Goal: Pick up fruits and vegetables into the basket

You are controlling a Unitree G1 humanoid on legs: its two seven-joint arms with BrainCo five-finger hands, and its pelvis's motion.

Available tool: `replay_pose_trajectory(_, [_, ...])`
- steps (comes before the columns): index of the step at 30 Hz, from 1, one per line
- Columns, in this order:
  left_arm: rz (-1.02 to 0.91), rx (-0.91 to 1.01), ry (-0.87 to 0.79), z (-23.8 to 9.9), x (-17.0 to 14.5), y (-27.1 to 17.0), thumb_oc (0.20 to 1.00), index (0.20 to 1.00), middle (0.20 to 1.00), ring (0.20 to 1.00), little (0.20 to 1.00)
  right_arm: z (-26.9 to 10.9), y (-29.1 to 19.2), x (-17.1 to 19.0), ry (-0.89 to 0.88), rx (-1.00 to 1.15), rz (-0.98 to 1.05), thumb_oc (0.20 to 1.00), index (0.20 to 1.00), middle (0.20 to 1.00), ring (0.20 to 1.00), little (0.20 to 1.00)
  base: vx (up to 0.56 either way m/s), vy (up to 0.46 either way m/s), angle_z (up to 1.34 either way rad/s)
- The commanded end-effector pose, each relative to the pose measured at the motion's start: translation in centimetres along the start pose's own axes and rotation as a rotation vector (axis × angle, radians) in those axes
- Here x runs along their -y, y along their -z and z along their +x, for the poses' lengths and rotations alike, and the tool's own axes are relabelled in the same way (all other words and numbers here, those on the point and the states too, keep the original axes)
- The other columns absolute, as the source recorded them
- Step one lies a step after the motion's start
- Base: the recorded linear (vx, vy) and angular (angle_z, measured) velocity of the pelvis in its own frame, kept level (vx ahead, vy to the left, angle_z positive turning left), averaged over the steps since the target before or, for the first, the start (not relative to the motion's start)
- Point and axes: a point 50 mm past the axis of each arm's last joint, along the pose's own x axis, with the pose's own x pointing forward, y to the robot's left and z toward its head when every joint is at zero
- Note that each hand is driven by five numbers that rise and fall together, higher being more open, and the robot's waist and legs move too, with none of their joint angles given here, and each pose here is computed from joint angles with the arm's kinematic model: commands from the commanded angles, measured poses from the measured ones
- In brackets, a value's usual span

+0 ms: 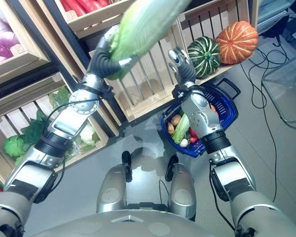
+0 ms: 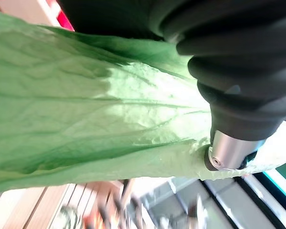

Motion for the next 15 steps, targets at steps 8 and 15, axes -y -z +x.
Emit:
replay_pose_trajectory(8, [-0.106, 0.086, 0.234, 0.1, 0.4, -2.5, 0.2, 0.2, 0.2, 0.2, 0.2, 0.2, -3.5, -5.9, -0.496, 0.098, -0.009, 1.0, 1.0, 1.0, 1.0, 1.0, -0.02, 0.015, 0.01])
replay_pose_trajectory(15, [-0.183, -0.01, 0.279, -0.7, 0.8, -1.1, 0.2, 0.2, 0.2, 0.2, 0.2, -0.9, -4.0, -8.0, -0.683, 0.126, -0.036, 1.0, 1.0, 1.0, 1.0, 1.0, -0.01, 0.003, 0.04])
